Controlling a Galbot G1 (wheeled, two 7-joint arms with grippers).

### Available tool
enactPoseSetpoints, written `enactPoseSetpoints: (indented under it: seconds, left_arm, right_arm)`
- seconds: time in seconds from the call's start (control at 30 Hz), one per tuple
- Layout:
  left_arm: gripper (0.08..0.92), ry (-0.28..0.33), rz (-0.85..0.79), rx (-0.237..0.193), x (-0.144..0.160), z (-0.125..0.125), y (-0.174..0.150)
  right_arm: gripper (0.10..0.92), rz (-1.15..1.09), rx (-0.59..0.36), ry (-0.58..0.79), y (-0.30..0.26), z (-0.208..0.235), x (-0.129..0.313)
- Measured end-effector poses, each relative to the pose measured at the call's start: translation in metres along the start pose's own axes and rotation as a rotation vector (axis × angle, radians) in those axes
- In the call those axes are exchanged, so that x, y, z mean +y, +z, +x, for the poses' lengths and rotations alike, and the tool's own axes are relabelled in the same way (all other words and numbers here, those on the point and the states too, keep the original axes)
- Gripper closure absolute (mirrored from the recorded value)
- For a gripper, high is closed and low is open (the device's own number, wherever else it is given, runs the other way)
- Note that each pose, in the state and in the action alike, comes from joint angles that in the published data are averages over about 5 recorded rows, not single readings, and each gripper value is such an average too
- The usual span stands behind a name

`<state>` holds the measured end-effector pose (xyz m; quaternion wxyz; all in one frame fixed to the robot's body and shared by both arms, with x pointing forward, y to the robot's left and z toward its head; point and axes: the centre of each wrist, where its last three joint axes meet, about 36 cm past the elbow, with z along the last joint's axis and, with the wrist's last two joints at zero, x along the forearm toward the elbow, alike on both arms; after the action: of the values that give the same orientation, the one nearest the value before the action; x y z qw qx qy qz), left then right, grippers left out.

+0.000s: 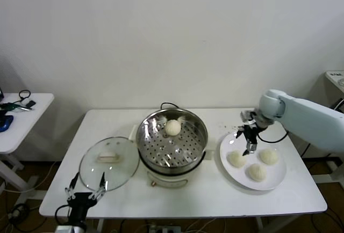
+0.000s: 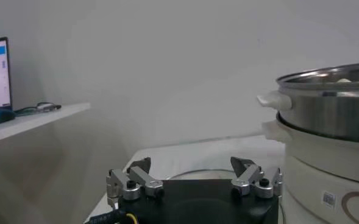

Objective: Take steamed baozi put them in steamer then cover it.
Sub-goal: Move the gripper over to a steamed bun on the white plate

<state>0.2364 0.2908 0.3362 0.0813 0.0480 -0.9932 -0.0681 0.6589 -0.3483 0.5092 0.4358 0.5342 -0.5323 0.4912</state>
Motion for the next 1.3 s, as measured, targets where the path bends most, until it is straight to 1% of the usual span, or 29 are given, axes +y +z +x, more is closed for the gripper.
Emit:
enactPoseSetpoints:
  seconds: [0.27, 0.4, 0.6, 0.87, 0.97, 1.1, 1.3]
  left_arm:
    - [0.177, -0.002, -0.002, 0.009, 0.000, 0.001, 0.002]
    - [0.177, -0.002, -0.004, 0.015, 0.001, 0.003, 0.005]
    - [0.177, -0.002, -0.004, 0.014, 0.001, 0.003, 0.005]
    - [0.177, -0.001, -0.002, 0.014, -0.001, 0.003, 0.006]
    - [0.177, 0.002, 0.000, 0.015, -0.002, 0.004, 0.007]
    - [0.177, 0.004, 0.004, 0.015, -0.004, 0.006, 0.007]
    - [0.177, 0.008, 0.006, 0.014, -0.005, 0.009, 0.008]
  right_arm:
    - [0.200, -0.031, 0.013, -0.025, 0.005, -0.033, 0.006]
    - [0.200, -0.042, 0.017, -0.033, 0.006, -0.044, 0.007]
    - [0.207, -0.049, 0.022, -0.041, 0.005, -0.054, 0.008]
    - [0.320, -0.052, 0.025, -0.043, 0.006, -0.060, 0.006]
    - [0.351, -0.056, 0.022, -0.041, 0.007, -0.059, 0.006]
    - [0.367, -0.061, 0.018, -0.039, 0.008, -0.058, 0.006]
    - [0.369, -0.069, 0.007, -0.030, 0.008, -0.051, 0.004]
